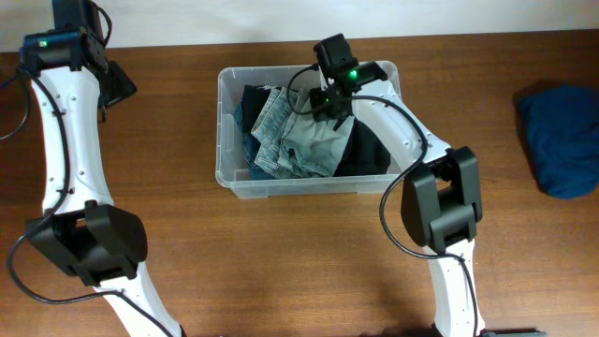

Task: Pack container
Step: 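Press the light blue jeans down into the bin with the right gripper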

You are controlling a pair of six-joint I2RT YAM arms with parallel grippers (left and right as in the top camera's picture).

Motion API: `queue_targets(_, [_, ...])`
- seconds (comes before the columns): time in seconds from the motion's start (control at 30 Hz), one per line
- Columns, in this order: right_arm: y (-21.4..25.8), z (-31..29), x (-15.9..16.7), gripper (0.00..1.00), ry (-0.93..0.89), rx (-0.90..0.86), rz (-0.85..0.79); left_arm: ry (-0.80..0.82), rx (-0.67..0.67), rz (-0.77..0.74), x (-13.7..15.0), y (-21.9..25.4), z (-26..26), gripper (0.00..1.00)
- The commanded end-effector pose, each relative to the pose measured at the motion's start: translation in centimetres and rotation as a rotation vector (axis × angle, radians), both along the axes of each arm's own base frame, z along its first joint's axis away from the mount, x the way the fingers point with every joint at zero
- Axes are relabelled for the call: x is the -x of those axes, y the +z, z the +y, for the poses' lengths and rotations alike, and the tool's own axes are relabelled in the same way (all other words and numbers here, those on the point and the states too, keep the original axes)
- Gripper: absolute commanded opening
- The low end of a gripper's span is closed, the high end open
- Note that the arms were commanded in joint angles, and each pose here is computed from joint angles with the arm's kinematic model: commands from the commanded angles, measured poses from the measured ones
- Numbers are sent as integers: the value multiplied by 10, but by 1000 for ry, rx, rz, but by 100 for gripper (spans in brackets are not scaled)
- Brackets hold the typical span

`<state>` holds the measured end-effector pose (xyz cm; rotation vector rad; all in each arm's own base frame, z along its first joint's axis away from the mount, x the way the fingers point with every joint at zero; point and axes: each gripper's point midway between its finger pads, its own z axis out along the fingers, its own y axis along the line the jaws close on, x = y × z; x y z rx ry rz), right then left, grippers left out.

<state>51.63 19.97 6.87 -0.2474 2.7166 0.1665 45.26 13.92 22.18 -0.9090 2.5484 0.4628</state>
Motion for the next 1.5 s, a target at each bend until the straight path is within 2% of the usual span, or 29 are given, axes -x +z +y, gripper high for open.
queue_targets(0.0, [10, 15, 31, 4, 43, -60, 83, 3, -5, 4, 0, -1, 2, 99])
queue_targets(0.17, [81, 36, 46, 4, 99, -105, -29, 3, -5, 4, 0, -1, 2, 99])
queue_targets(0.33, [106, 63, 61, 4, 159, -127, -76, 3, -5, 4, 0, -1, 2, 99])
queue_targets(0.47, [90, 75, 68, 4, 184, -115, -43, 3, -5, 4, 0, -1, 2, 100])
queue_targets(0.93, [-15, 99, 94, 4, 237, -21, 169, 3, -5, 4, 0, -1, 2, 99])
queue_targets(1.1, [-25, 100, 100, 4, 243, -5, 199, 3, -5, 4, 0, -1, 2, 99])
queue_targets(1.2, [2, 99, 91, 4, 235, -33, 144, 3, -5, 4, 0, -1, 2, 99])
queue_targets(1.33, [74, 89, 77, 6, 210, -92, 26, 3, -5, 4, 0, -1, 2, 99])
queue_targets(1.47, [141, 66, 79, 10, 179, -126, -63, 3, -5, 4, 0, -1, 2, 99])
